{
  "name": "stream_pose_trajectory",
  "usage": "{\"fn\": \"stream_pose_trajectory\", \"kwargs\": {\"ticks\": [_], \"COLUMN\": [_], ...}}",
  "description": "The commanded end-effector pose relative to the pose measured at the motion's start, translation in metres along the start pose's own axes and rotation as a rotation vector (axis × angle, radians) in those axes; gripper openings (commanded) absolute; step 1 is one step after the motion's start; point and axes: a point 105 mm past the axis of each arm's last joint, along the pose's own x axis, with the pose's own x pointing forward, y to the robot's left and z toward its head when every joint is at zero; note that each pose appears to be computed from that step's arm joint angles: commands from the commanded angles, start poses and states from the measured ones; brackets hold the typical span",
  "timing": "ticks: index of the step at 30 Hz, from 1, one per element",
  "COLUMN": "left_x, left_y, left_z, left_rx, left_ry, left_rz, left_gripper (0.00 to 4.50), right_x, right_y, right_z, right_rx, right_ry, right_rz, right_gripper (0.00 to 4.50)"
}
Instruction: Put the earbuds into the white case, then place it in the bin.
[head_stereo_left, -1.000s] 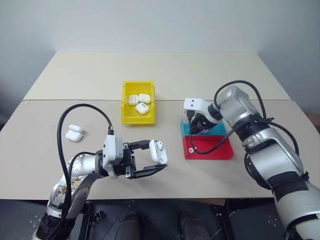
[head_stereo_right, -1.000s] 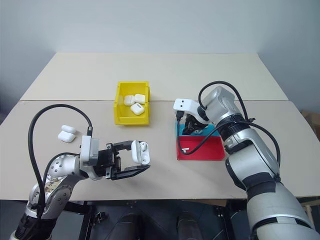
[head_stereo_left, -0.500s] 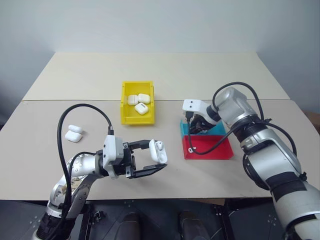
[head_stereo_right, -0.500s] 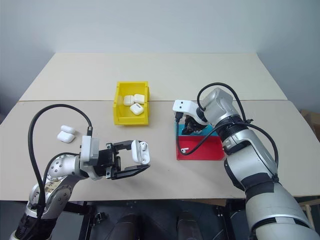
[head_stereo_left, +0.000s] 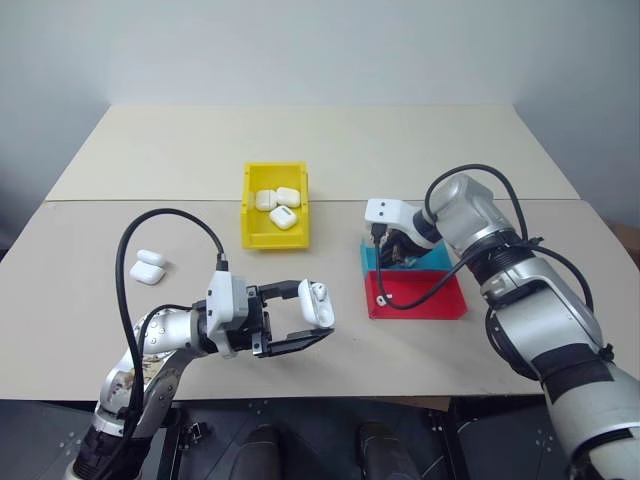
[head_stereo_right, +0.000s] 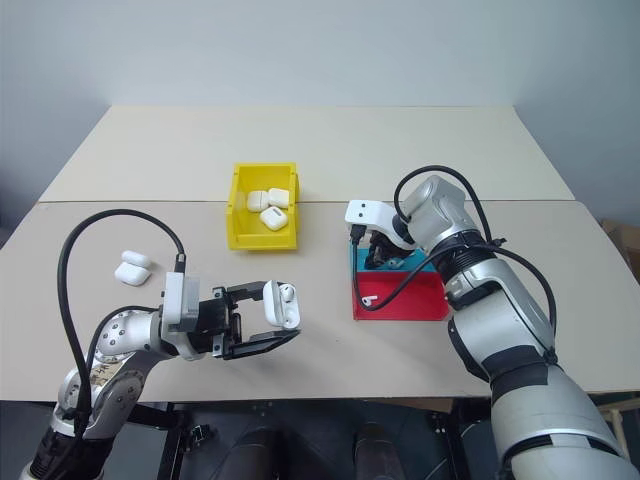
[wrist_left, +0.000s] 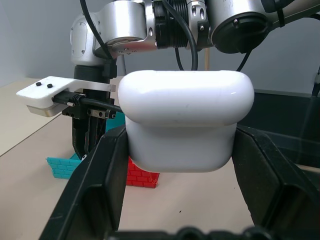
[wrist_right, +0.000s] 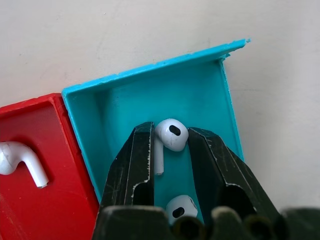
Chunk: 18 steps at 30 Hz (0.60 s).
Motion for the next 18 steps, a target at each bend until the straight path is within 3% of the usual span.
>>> {"fn": "stream_pose_trajectory", "kwargs": {"ticks": [1, 3, 12, 17, 18], "left_x": [0.001, 0.001, 0.001, 0.006, 0.008], "left_y": [-0.001, -0.001, 0.002, 0.012, 0.014], "left_z": [0.008, 0.008, 0.011, 0.021, 0.025], "left_rx": [0.034, 0.034, 0.041, 0.058, 0.062], "left_ry": [-0.031, -0.031, -0.038, -0.069, -0.084], "left_rz": [-0.003, -0.003, -0.008, -0.010, -0.016], "left_gripper": [2.78, 2.78, 2.78, 2.78, 2.78], "right_x": [-0.005, -0.006, -0.030, -0.090, -0.109], "right_y": [-0.002, -0.002, -0.010, -0.019, -0.017], "right_z": [0.003, 0.003, 0.011, 0.026, 0.032], "right_rx": [-0.016, -0.017, -0.012, 0.031, 0.048], "right_ry": [-0.018, -0.018, -0.089, -0.271, -0.366], "right_rz": [-0.009, -0.012, -0.070, -0.202, -0.223], "right_gripper": [0.91, 0.67, 0.67, 0.67, 0.67]}}
